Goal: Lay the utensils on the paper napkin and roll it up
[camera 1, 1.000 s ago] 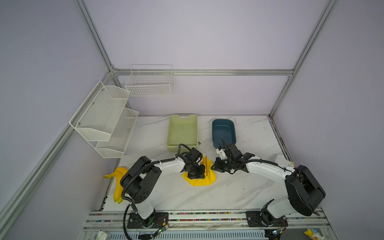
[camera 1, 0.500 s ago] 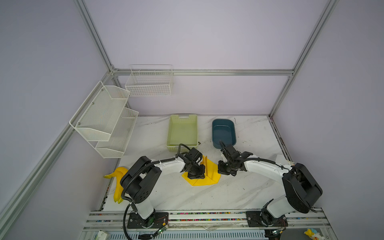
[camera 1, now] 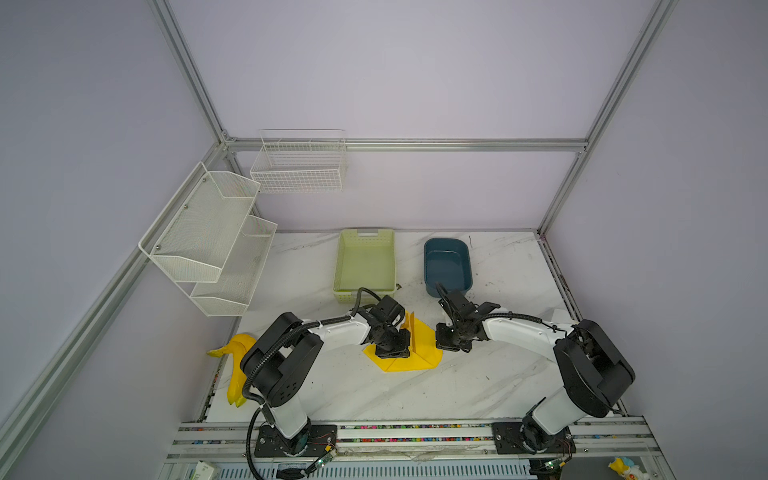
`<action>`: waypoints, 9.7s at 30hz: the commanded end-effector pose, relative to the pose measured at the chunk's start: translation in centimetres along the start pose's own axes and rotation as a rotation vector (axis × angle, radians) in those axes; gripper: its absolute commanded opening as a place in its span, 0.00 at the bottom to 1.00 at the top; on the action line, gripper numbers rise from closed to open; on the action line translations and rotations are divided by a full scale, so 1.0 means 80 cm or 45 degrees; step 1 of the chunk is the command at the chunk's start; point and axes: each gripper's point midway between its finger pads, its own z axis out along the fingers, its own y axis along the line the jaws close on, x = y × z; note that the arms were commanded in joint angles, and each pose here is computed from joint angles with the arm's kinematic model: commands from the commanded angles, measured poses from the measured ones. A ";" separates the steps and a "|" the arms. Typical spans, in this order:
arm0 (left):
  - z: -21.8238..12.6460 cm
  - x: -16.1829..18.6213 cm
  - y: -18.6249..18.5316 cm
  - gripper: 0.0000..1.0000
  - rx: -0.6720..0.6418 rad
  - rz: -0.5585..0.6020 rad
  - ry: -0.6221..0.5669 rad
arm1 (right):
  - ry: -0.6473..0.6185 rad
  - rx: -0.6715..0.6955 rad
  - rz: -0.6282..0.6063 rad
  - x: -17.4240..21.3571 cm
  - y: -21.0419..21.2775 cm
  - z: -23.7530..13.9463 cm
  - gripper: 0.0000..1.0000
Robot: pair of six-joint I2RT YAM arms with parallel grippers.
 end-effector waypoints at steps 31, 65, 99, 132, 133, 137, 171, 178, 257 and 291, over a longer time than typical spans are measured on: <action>-0.006 -0.016 -0.021 0.05 0.041 0.042 -0.029 | 0.014 -0.005 -0.019 -0.001 0.041 -0.024 0.01; -0.022 -0.019 -0.025 0.07 0.038 0.053 -0.076 | 0.010 -0.539 0.173 0.002 0.143 -0.026 0.00; -0.049 0.047 0.043 0.07 -0.170 -0.020 0.010 | 0.031 -0.521 0.139 -0.006 0.150 0.001 0.00; -0.020 0.057 0.073 0.06 -0.231 -0.059 0.063 | 0.088 -0.627 0.118 0.007 0.179 0.005 0.01; -0.020 0.057 0.072 0.06 -0.228 -0.058 0.063 | 0.089 -0.631 0.118 0.008 0.181 0.006 0.01; -0.019 0.057 0.072 0.06 -0.227 -0.057 0.062 | 0.096 -0.638 0.122 0.009 0.183 0.010 0.01; -0.022 0.055 0.067 0.06 -0.207 -0.057 0.049 | 0.208 -0.696 0.123 0.034 0.188 0.057 0.01; -0.023 0.054 0.066 0.06 -0.205 -0.059 0.043 | 0.242 -0.677 0.119 0.044 0.179 0.068 0.03; -0.055 -0.013 0.073 0.05 -0.065 -0.135 -0.097 | 0.252 -0.571 0.077 0.049 0.159 0.091 0.05; -0.037 0.006 0.109 0.05 -0.187 -0.151 -0.039 | 0.287 -0.826 0.144 0.074 0.148 0.026 0.05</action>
